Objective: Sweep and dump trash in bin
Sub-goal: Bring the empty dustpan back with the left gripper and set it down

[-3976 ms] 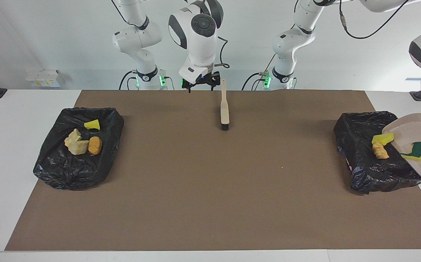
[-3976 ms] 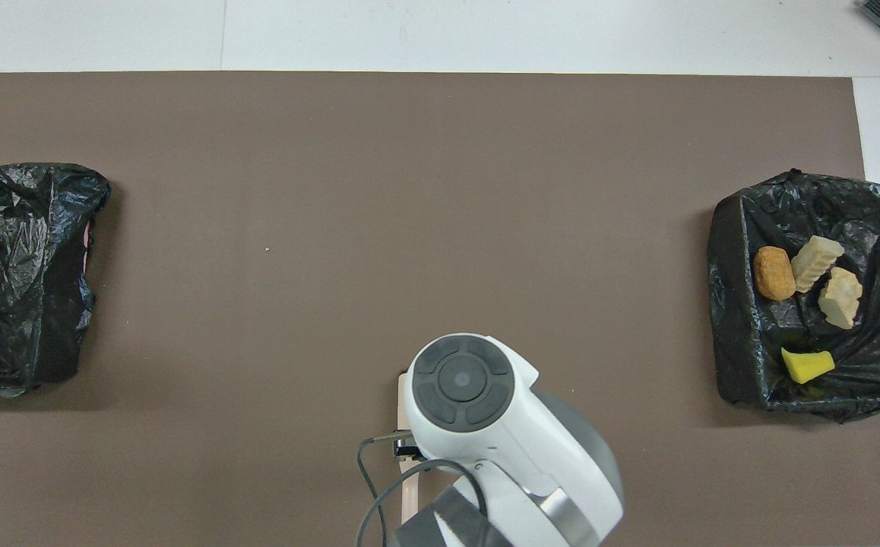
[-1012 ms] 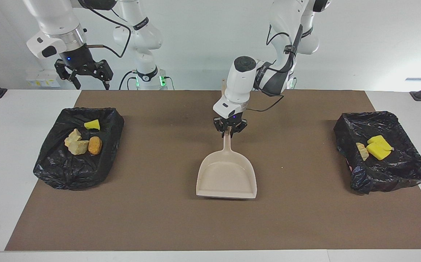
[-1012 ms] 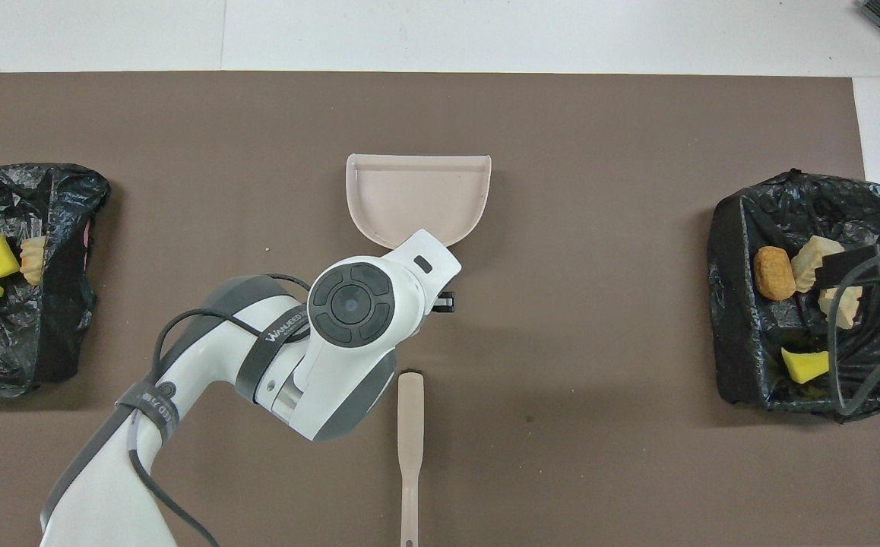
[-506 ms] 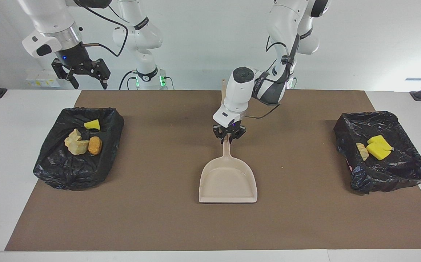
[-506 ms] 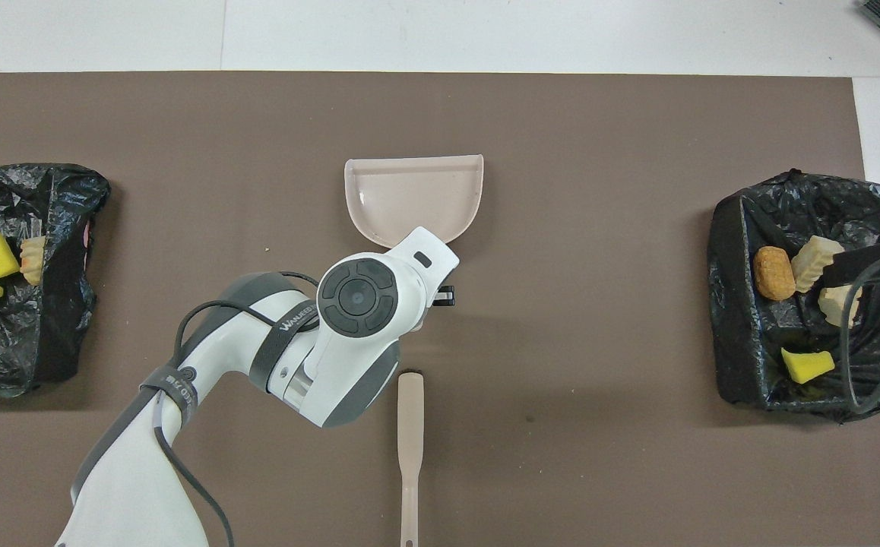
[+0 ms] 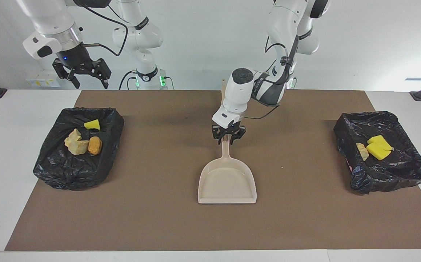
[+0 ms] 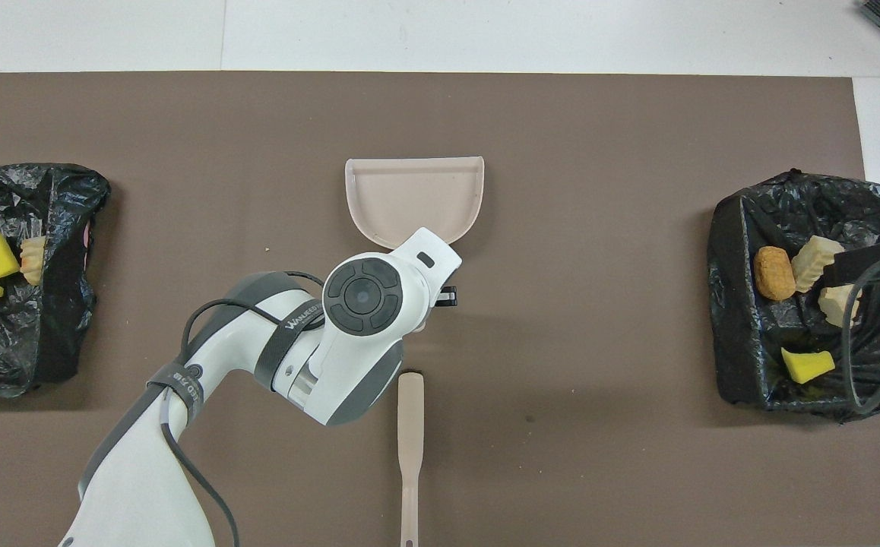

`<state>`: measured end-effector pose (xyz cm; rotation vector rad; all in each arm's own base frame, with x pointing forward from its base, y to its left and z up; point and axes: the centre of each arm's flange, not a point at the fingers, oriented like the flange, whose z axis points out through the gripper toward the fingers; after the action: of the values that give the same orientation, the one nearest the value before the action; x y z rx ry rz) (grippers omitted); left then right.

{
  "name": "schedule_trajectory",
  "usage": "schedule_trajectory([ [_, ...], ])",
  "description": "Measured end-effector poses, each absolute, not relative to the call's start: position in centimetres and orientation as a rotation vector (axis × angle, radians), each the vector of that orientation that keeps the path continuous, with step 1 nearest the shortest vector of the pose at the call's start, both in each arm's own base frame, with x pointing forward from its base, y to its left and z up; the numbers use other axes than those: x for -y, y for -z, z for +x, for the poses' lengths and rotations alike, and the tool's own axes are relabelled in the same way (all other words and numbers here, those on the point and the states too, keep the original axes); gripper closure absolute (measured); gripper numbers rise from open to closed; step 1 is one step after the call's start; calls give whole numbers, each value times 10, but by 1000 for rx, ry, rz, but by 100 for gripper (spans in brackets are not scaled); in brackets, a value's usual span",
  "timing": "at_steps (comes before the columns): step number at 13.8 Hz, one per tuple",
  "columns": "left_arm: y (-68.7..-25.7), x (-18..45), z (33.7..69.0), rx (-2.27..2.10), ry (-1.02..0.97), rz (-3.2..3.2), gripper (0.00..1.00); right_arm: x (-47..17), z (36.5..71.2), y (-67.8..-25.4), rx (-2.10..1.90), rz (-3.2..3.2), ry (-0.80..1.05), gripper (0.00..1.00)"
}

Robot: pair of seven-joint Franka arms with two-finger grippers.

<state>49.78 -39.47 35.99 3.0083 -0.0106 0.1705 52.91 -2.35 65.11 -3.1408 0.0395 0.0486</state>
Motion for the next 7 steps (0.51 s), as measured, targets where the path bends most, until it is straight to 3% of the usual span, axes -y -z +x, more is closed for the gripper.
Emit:
schedule_trajectory([
  [3, -382, 372, 515, -44, -191, 3015, 0, 17, 534, -652, -35, -3141, -24, 0],
  [7, -429, 294, 544, -30, -174, 3061, 0, 16, 535, -653, -48, -3141, -21, 0],
])
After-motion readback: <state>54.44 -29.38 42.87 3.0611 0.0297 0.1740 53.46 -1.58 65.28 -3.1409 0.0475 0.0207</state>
